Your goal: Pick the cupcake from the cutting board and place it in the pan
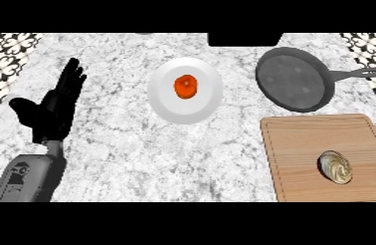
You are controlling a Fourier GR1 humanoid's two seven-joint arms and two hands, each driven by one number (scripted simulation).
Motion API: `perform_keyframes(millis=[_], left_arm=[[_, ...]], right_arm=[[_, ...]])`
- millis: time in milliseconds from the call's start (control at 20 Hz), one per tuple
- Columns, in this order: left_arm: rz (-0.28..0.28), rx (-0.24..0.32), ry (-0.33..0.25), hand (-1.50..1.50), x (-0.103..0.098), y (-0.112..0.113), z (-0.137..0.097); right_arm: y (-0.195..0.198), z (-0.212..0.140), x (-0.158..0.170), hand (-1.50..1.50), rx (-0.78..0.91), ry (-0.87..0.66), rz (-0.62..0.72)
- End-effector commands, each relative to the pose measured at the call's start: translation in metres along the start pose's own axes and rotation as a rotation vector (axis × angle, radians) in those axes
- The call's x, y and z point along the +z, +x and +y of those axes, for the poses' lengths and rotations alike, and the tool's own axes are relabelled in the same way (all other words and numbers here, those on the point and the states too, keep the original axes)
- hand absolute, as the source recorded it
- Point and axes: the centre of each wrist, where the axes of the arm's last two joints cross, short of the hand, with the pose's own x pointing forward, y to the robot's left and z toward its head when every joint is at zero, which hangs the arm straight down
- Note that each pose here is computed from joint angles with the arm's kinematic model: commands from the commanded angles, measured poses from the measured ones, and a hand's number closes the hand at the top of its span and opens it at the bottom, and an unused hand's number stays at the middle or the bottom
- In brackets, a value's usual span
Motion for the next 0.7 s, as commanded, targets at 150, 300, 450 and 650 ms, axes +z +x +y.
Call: perform_keyframes(millis=[150, 300, 450, 650], left_arm=[[-0.001, 0.004, -0.007, 0.0, 0.004, -0.031, -0.005], [-0.009, -0.003, 0.002, 0.0, 0.015, -0.004, 0.009], [-0.002, -0.002, -0.015, 0.0, 0.0, 0.005, -0.018], [0.006, -0.007, 0.0, 0.0, 0.002, -0.001, -0.011]], right_arm=[[-0.005, 0.017, -0.003, -1.5, -0.032, 0.031, 0.02], [-0.02, 0.03, -0.004, -1.5, -0.046, 0.044, 0.076], [-0.028, 0.013, -0.009, -1.5, -0.03, 0.081, 0.094], [-0.018, 0.035, -0.045, -1.5, -0.029, 0.147, 0.063]])
